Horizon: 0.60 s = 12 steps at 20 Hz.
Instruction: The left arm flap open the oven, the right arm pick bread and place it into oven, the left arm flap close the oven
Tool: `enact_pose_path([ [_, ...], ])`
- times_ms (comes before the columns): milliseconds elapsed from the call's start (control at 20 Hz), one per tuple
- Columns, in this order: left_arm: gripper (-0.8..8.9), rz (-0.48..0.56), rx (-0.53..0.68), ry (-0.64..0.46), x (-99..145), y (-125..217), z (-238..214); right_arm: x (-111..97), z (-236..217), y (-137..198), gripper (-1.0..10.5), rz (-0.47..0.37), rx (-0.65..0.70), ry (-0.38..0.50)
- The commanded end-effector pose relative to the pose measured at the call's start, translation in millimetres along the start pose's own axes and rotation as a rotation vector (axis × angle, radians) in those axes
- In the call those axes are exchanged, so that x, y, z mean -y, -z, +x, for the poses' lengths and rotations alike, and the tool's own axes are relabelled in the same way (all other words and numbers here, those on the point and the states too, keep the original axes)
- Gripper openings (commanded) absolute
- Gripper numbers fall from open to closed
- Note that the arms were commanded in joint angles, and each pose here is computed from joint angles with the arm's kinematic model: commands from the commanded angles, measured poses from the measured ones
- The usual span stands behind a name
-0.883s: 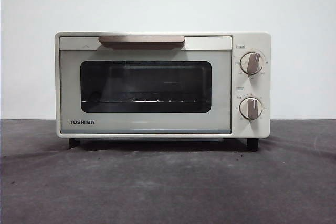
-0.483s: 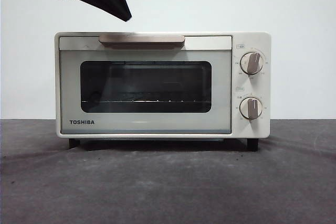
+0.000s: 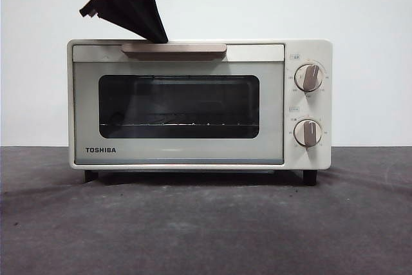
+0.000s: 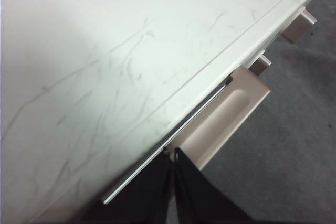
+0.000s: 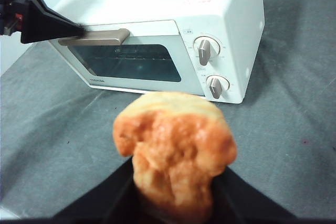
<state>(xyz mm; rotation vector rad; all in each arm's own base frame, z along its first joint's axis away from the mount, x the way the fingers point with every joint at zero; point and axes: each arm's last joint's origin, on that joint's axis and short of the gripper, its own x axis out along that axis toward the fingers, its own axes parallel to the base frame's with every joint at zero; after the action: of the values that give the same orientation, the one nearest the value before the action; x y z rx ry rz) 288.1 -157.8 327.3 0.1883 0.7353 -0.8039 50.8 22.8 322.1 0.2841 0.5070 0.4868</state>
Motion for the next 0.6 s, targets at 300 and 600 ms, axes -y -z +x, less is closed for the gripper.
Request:
enact_pose_path([
  [300, 0.16, 0.014, -0.037, 0.016, 3.2, -1.3, 9.6, -1.8, -2.2, -2.7, 1.4, 0.002, 0.016, -0.009],
  [600, 0.16, 0.029, -0.105, 0.034, 7.1, 5.2, 10.1, -1.7, -2.2, -2.8, 1.4, 0.002, 0.017, -0.009],
])
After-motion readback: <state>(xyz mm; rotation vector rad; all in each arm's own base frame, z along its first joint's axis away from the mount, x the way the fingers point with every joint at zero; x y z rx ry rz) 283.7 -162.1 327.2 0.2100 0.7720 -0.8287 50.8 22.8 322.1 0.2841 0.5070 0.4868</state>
